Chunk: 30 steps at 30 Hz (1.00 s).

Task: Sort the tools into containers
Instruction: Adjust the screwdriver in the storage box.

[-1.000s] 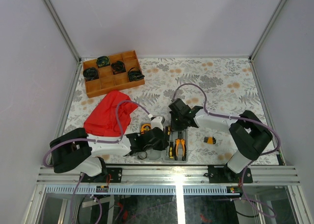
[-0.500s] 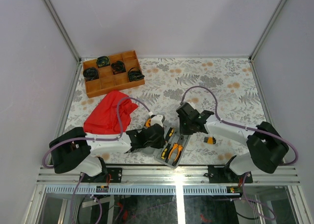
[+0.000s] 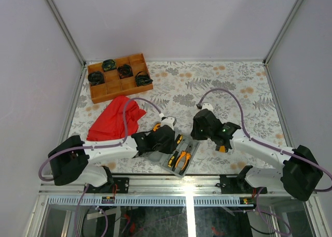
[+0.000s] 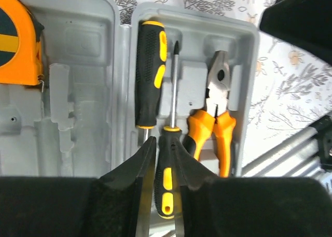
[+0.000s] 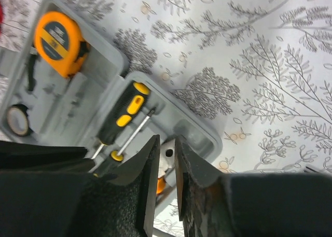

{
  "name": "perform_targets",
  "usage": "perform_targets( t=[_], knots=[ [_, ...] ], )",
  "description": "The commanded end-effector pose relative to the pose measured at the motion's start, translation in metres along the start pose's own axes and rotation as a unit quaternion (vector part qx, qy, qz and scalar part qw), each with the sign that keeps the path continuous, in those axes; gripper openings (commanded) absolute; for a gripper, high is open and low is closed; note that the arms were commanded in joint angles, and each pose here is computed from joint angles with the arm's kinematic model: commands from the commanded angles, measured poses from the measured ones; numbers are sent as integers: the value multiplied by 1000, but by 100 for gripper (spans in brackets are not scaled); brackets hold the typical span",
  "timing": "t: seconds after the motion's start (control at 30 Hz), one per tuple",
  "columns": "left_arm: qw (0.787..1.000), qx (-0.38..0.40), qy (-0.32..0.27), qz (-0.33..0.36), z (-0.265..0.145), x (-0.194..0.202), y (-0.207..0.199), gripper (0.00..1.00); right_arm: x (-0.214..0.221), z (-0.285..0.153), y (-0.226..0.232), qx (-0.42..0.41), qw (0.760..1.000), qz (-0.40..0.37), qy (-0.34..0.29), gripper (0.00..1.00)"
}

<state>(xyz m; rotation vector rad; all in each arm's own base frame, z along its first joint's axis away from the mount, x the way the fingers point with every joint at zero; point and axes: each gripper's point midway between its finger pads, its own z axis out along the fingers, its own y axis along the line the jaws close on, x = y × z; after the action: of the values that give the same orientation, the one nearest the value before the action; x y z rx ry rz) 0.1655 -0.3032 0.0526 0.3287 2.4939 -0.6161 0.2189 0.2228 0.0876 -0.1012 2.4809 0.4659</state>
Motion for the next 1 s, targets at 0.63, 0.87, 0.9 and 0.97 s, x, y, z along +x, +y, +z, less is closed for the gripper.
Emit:
perform_targets(
  t=[0.63, 0.87, 0.9, 0.97],
  knots=[
    [995, -6, 80, 58, 13, 45, -3, 26, 11, 1, -14, 6, 1000, 15, -19, 26],
    [991, -51, 94, 82, 21, 53, 16, 19, 14, 3, -16, 10, 1000, 13, -15, 27],
    [990, -57, 97, 86, 22, 54, 19, 17, 14, 3, -17, 10, 1000, 12, -15, 27],
    [988, -65, 103, 92, 24, 58, 22, 16, 15, 3, -18, 13, 1000, 12, -15, 27]
  ],
)
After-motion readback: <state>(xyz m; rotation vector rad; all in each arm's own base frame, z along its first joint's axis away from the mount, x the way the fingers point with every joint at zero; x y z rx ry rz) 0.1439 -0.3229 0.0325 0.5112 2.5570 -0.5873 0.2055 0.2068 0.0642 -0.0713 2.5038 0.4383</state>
